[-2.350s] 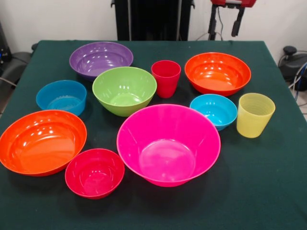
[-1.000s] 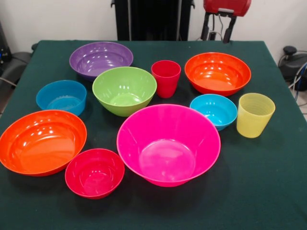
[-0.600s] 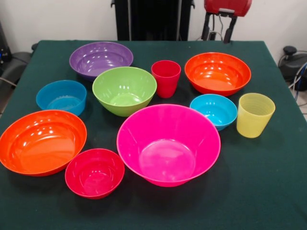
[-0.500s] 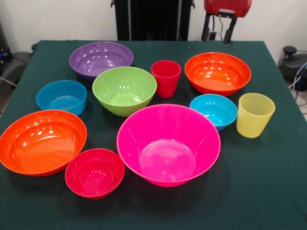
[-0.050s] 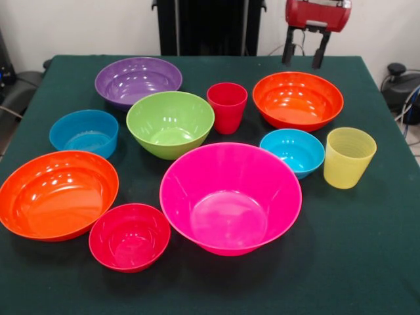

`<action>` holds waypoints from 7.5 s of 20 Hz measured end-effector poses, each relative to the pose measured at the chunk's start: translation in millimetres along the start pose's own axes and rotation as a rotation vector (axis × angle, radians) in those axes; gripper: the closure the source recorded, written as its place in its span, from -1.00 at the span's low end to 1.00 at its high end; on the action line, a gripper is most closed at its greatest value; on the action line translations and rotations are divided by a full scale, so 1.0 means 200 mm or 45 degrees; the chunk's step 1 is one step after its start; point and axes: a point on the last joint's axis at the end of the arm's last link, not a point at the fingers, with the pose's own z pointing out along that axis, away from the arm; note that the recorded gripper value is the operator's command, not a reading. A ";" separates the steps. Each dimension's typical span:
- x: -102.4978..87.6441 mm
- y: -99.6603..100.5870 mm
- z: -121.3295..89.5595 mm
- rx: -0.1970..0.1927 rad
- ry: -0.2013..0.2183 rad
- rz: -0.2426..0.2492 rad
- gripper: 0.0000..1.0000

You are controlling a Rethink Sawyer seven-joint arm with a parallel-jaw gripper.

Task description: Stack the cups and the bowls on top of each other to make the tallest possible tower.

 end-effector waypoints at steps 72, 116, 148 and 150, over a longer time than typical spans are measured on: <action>-0.50 0.14 0.32 -0.004 -0.218 0.249 -1.00; -0.51 0.02 0.47 0.019 -0.223 0.529 -1.00; -0.49 0.08 0.59 0.024 -0.346 0.667 -1.00; -0.50 0.08 0.59 0.021 -0.358 0.687 -1.00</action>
